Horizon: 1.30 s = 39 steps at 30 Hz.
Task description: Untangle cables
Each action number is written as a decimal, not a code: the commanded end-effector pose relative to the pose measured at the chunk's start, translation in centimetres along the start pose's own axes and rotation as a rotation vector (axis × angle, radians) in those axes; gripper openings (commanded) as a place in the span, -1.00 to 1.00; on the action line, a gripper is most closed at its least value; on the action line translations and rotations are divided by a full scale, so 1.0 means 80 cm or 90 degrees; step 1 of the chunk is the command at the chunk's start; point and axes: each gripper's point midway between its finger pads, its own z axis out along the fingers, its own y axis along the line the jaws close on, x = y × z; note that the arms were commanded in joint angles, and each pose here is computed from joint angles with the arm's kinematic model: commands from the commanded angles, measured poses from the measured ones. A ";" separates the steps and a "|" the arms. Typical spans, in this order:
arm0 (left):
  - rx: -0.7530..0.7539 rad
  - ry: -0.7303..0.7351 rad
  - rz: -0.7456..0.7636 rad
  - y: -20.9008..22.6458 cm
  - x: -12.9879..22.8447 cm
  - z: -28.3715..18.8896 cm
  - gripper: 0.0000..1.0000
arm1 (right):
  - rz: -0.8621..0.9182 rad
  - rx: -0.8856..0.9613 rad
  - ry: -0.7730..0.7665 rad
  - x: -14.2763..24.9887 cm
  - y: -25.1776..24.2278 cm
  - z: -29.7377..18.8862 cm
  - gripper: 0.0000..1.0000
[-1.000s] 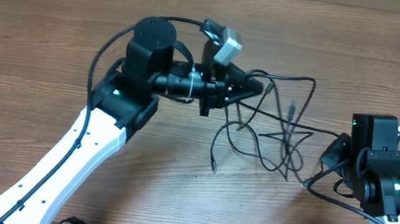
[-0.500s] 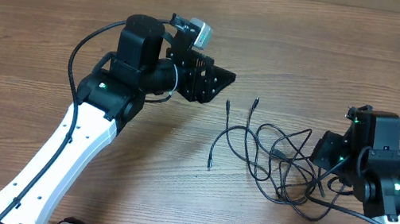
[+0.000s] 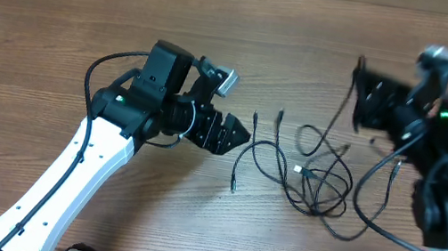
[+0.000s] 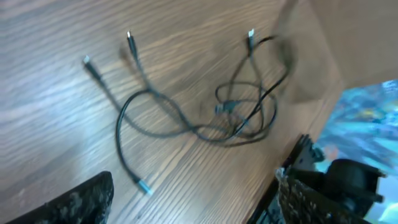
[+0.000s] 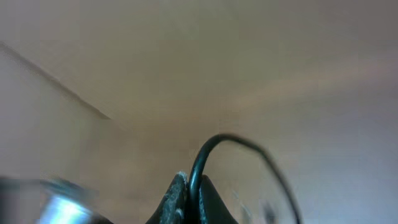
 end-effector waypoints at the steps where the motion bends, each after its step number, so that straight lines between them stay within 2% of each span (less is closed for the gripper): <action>1: -0.035 -0.010 0.033 0.004 -0.003 -0.010 0.69 | -0.050 -0.098 -0.127 -0.089 0.079 -0.058 -0.93; 4: -0.041 -0.017 0.034 0.006 -0.006 -0.010 0.73 | -0.089 -0.136 -0.203 -0.133 0.115 -0.092 -0.93; 6: -0.053 -0.021 0.024 0.010 -0.008 -0.010 0.79 | -0.120 -0.136 -0.229 -0.145 0.124 -0.103 -0.93; 8: -0.079 -0.025 0.002 0.019 -0.009 -0.011 0.82 | -0.135 -0.100 -0.245 -0.151 0.113 -0.103 -0.92; 11: -0.130 -0.027 -0.039 0.036 -0.006 -0.014 0.86 | -0.112 0.037 -0.232 -0.146 0.058 -0.088 -0.89; 13: -0.157 -0.027 -0.059 0.045 -0.004 -0.016 0.88 | -0.085 0.133 -0.196 -0.130 0.016 -0.076 -0.62; 14: -0.167 -0.028 -0.069 0.049 -0.004 -0.017 0.94 | -0.072 0.185 -0.167 -0.117 -0.008 -0.069 -0.36; 16: -0.184 -0.030 -0.086 0.054 -0.003 -0.018 1.00 | -0.053 0.275 -0.087 -0.082 -0.053 -0.051 0.44; 17: -0.184 -0.030 -0.087 0.054 -0.003 -0.018 1.00 | -0.045 0.300 -0.046 -0.064 -0.068 -0.042 0.70; 19: -0.184 -0.030 -0.087 0.054 -0.003 -0.018 0.99 | -0.028 0.338 0.041 -0.027 -0.094 -0.026 1.00; 25: -0.185 -0.026 -0.089 0.055 0.000 -0.018 0.99 | 0.056 0.429 0.227 0.060 -0.143 -0.011 1.00; 36: -0.185 -0.024 -0.090 0.055 0.000 -0.018 0.99 | 0.093 0.502 0.390 0.146 -0.175 -0.034 1.00; 39: -0.185 -0.025 -0.090 0.055 0.000 -0.018 1.00 | 0.111 0.483 0.422 0.173 -0.178 -0.027 1.00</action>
